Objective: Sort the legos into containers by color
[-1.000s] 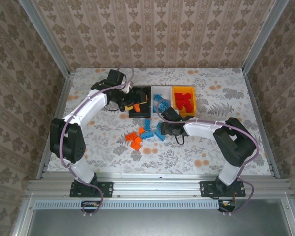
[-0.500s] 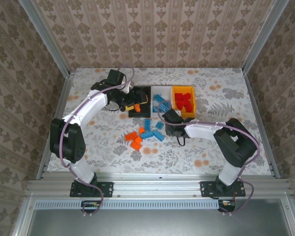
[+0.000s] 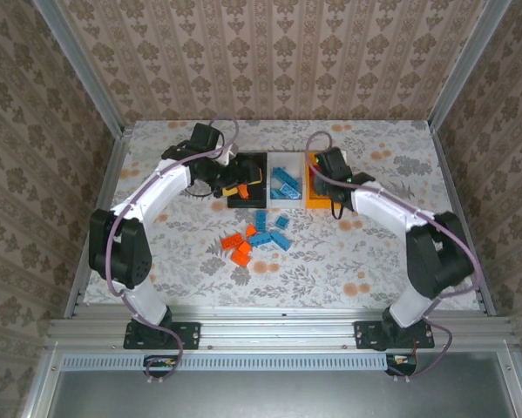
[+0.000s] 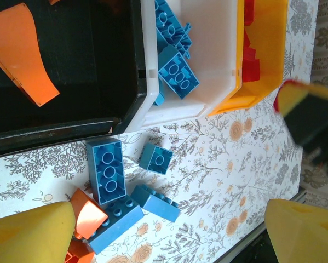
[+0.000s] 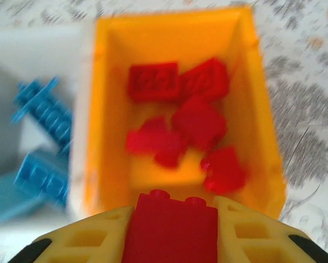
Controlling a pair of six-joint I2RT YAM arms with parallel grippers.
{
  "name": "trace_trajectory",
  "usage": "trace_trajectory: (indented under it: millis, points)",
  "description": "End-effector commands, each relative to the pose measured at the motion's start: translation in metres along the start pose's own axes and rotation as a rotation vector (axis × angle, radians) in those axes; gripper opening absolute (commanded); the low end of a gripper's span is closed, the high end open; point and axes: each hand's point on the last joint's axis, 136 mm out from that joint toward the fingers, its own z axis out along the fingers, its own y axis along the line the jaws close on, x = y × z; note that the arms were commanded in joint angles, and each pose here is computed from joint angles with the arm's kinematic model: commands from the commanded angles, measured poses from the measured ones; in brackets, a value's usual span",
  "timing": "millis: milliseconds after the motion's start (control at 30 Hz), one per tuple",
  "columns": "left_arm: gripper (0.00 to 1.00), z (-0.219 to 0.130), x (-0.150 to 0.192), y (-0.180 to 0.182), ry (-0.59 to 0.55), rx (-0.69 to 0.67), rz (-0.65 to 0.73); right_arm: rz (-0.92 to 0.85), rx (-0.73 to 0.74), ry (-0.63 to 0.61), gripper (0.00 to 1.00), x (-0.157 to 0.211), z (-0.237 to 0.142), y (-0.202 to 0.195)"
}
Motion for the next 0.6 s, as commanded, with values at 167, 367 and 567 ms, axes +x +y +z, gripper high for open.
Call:
trace_trajectory:
  millis: [167,367,567]
  points:
    - [0.92,0.007,0.001,0.002,0.024,-0.001,0.003,-0.068,0.034,0.106,0.5,-0.013,0.041,-0.004]
    - [0.92,0.007,0.0,0.001,0.022,0.003,0.003,-0.066,0.022,0.01,0.61,-0.038,0.004,-0.005]
    - [0.92,0.0,-0.001,0.008,0.008,-0.061,0.037,-0.031,-0.103,-0.134,0.65,-0.025,-0.072,0.018]
